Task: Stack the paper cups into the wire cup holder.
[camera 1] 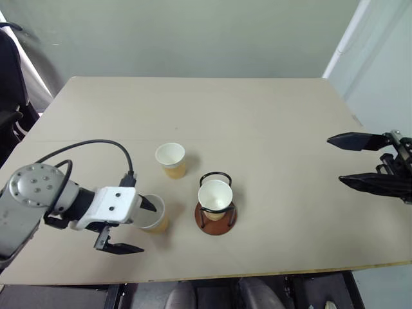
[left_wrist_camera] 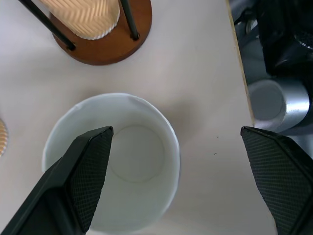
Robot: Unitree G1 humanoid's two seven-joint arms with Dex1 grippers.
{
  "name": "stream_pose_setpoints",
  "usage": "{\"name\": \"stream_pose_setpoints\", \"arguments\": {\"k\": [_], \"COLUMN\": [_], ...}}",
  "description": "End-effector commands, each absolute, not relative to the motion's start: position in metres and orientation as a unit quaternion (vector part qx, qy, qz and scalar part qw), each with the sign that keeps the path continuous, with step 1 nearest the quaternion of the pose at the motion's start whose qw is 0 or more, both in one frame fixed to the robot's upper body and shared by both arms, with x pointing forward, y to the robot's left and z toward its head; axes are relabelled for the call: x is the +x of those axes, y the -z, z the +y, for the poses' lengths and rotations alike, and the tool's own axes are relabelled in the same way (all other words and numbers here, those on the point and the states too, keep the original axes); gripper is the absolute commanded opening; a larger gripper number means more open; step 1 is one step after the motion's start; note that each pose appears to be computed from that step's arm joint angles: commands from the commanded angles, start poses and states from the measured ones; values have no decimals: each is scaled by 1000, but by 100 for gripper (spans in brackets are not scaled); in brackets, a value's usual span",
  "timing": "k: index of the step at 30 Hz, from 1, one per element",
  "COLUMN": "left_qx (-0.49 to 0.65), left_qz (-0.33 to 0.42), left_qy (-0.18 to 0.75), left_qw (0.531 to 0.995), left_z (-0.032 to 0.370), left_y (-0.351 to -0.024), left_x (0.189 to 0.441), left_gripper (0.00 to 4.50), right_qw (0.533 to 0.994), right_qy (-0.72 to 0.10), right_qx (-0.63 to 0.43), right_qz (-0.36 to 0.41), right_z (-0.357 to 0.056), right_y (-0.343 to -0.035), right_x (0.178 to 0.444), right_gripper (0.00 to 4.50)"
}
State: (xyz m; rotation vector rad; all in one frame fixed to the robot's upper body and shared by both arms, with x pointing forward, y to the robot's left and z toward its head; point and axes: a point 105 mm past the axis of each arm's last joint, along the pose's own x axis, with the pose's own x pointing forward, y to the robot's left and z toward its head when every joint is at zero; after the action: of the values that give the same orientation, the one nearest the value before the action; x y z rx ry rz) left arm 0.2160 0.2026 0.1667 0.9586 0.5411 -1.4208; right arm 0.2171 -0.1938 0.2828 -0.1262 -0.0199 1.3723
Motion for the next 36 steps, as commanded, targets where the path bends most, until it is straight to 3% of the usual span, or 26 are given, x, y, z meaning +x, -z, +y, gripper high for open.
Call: {"name": "stream_pose_setpoints", "arguments": {"k": [1,5,13,20,29,36], "left_qx": [435,437,431,414,404,404], "left_qz": [223,227,223,209,47,-3], "left_qy": [618,619,628,658,657,729], "left_qw": [616,612,609,594,635,553], "left_z": [201,202,200,193,178,135], "left_y": [-167,-161,-159,-173,-289,-291], "left_x": [218,218,219,212,238,238], "left_gripper": [413,295,9,4,4,4], "right_qw": [772,774,778,784,781,790], "right_qy": [-630,-627,-621,-613,-615,-604], "right_qx": [-84,-90,-95,-98,-101,-108], "right_qz": [-21,-14,-7,1,-17,-20], "right_z": [-194,-195,-197,-198,-196,-195], "right_y": [-291,-289,-286,-284,-296,-293], "right_x": [212,211,209,209,202,202], "right_gripper": [408,408,408,408,408,408]}}
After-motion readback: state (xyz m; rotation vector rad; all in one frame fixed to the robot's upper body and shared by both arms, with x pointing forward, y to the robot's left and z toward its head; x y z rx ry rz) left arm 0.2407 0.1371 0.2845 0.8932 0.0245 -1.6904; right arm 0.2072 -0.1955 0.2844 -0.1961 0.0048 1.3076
